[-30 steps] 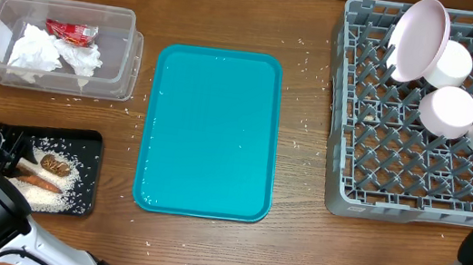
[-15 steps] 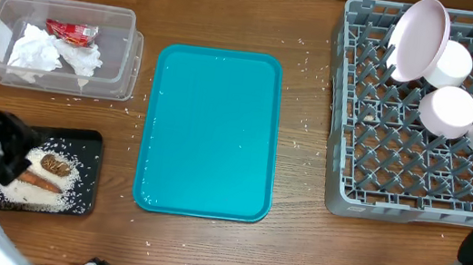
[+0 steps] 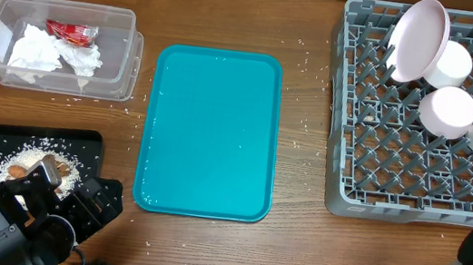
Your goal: Sort waste into correct bins and load items into the dishwasher
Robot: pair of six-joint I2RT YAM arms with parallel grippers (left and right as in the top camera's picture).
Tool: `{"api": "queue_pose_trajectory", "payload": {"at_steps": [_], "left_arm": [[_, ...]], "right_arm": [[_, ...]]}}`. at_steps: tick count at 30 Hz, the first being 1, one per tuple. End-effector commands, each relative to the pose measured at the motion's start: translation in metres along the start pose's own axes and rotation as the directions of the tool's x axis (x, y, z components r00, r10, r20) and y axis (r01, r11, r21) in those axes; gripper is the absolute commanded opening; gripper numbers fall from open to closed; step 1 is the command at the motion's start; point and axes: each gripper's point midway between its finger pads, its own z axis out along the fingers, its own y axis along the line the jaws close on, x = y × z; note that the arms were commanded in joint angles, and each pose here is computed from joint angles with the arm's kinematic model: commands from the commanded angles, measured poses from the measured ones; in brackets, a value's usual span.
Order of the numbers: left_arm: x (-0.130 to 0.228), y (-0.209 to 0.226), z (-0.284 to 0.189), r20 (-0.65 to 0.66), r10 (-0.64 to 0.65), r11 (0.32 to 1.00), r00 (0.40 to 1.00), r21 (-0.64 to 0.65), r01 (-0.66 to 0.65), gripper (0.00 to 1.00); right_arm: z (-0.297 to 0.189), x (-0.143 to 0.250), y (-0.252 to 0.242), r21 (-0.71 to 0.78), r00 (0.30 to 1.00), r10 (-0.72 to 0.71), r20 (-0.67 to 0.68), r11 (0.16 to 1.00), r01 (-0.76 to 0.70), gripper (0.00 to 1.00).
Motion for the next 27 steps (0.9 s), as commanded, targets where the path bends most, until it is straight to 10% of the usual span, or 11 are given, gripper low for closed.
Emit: {"api": "queue_pose_trajectory", "payload": {"at_steps": [1,14,22,27], "left_arm": [[0.001,0.006,0.003,-0.001,-0.015,1.000,1.000,-0.026,0.015,1.00],[-0.019,0.040,-0.002,0.086,0.018,0.973,0.996,-0.229,0.002,1.00],[-0.055,-0.002,0.016,0.207,0.429,0.902,0.879,-0.035,-0.431,1.00],[-0.048,0.004,0.062,0.242,0.458,0.868,0.856,0.087,-0.489,1.00]], "right_arm": [[-0.013,-0.004,0.000,-0.010,0.999,0.006,0.032,1.000,-0.005,1.00],[-0.013,-0.004,0.000,-0.011,0.999,0.006,0.032,1.000,-0.005,1.00],[-0.013,-0.004,0.000,-0.010,0.999,0.006,0.032,1.000,-0.005,1.00],[-0.013,-0.004,0.000,-0.010,0.999,0.006,0.032,1.000,-0.005,1.00]]}}
